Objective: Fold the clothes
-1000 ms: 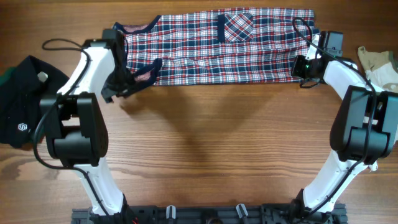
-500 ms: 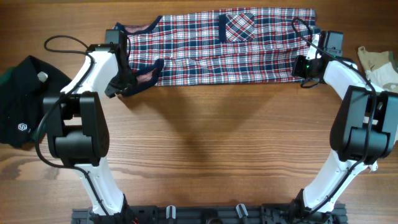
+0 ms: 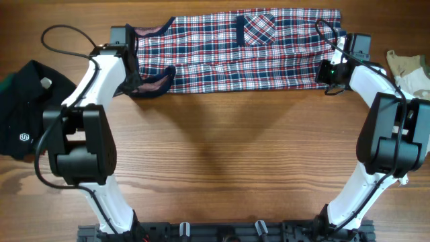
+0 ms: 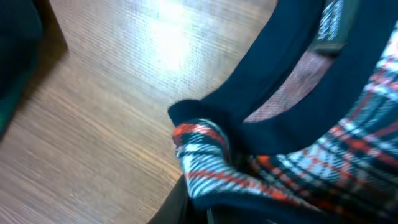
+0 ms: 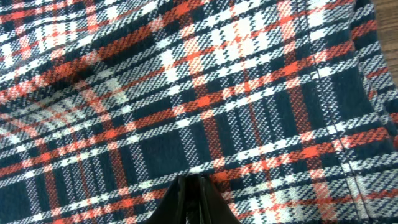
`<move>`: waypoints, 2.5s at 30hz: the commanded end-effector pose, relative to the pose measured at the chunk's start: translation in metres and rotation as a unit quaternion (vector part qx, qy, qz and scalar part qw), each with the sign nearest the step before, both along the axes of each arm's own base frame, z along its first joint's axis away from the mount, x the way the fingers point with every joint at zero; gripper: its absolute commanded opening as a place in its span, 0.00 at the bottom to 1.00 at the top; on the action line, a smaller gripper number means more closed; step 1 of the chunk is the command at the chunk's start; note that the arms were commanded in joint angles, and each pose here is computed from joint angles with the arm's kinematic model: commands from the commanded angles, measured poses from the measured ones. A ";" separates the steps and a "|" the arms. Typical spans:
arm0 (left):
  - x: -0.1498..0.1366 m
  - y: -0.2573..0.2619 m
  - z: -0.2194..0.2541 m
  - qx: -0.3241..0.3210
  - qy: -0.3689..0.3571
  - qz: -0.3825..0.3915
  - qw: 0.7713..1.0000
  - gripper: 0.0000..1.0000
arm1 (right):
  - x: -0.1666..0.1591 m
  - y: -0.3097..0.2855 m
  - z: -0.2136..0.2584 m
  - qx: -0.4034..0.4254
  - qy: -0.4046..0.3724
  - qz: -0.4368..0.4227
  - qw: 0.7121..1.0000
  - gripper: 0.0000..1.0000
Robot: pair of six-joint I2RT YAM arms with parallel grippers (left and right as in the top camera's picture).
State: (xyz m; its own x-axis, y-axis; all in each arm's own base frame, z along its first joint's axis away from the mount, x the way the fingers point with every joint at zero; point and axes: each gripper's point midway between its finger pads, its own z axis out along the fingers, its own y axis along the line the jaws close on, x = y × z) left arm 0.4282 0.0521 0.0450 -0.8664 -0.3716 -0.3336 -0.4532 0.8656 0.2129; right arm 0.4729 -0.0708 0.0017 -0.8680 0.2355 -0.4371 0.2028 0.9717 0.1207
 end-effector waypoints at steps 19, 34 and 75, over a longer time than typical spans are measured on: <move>0.056 0.032 0.036 -0.015 -0.146 0.018 0.989 0.04 | -0.016 -0.015 -0.027 -0.031 0.042 -0.011 0.999 0.04; 0.057 0.049 0.027 -0.018 -0.146 0.034 0.989 0.09 | -0.018 -0.015 -0.039 -0.033 0.050 -0.006 0.998 0.04; 0.036 -0.029 0.056 -0.200 -0.088 -0.070 0.973 0.36 | -0.020 -0.019 -0.039 -0.046 0.057 -0.004 0.997 0.04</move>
